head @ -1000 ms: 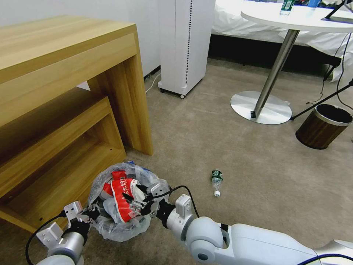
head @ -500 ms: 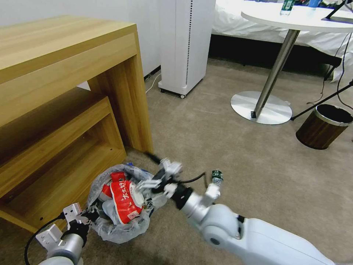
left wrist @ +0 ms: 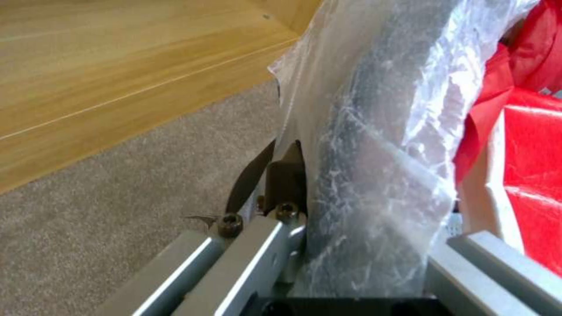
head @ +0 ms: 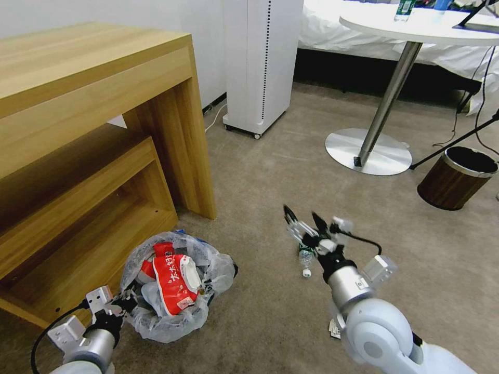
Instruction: Pick up the trash bin and place the garbage on the floor into it.
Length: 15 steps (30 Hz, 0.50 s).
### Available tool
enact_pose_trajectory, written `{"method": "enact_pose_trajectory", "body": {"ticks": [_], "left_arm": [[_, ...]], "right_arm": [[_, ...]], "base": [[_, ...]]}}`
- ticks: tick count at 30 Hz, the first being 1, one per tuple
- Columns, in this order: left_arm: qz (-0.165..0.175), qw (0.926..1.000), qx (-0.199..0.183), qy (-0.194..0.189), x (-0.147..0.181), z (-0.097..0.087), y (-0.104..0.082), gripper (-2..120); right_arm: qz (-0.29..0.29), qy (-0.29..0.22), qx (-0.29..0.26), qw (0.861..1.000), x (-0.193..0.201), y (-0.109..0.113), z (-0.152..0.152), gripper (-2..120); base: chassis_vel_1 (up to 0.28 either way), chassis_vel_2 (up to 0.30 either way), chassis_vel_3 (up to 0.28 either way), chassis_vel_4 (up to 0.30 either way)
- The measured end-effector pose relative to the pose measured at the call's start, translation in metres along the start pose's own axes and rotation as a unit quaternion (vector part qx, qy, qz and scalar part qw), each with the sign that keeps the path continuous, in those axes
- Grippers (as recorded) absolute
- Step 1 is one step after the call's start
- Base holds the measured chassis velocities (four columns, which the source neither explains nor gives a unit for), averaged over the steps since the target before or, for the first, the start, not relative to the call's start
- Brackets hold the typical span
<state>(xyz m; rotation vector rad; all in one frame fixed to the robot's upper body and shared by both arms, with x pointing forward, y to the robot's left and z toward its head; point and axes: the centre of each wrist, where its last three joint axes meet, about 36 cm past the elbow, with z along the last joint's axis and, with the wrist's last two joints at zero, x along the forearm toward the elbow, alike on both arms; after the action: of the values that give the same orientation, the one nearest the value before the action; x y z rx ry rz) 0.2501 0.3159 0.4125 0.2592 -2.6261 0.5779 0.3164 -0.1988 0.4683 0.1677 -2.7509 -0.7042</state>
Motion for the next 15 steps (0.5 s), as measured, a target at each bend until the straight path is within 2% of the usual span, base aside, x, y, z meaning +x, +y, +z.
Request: {"method": "enact_pose_trajectory", "body": {"ticks": [1,4,5,8,12,14,15], "left_arm": [[0.0,1.0,0.0,0.0,0.0,0.0,0.0,0],[-0.001,1.0,0.001,0.0,-0.004,0.0,0.002,0],[-0.001,1.0,0.001,0.0,-0.004,0.0,0.002,0],[-0.002,1.0,-0.001,0.001,-0.006,0.0,0.005,0],[-0.002,1.0,-0.001,0.001,-0.008,0.0,0.006,0],[-0.003,1.0,0.001,0.001,-0.012,0.001,0.006,0],[-0.003,1.0,0.001,0.001,-0.013,0.001,0.006,0]], "right_arm": [[0.0,0.0,0.0,1.0,0.0,0.0,0.0,100],[0.053,0.052,0.008,0.997,-0.007,-0.011,0.004,100],[0.053,0.052,0.008,0.997,-0.007,-0.011,0.004,100],[0.112,0.12,0.017,0.986,-0.018,-0.025,0.007,100],[0.144,0.16,0.019,0.976,-0.02,-0.034,0.011,100],[0.199,0.235,0.014,0.951,-0.018,-0.041,0.026,100],[0.211,0.25,0.012,0.945,-0.018,-0.043,0.031,100]], "base": [[0.0,0.0,0.0,0.0],[0.0,0.0,0.0,0.0],[0.0,0.0,0.0,0.0],[0.0,0.0,0.0,0.0],[0.0,0.0,0.0,0.0],[0.0,0.0,0.0,0.0],[0.0,0.0,0.0,0.0]]}}
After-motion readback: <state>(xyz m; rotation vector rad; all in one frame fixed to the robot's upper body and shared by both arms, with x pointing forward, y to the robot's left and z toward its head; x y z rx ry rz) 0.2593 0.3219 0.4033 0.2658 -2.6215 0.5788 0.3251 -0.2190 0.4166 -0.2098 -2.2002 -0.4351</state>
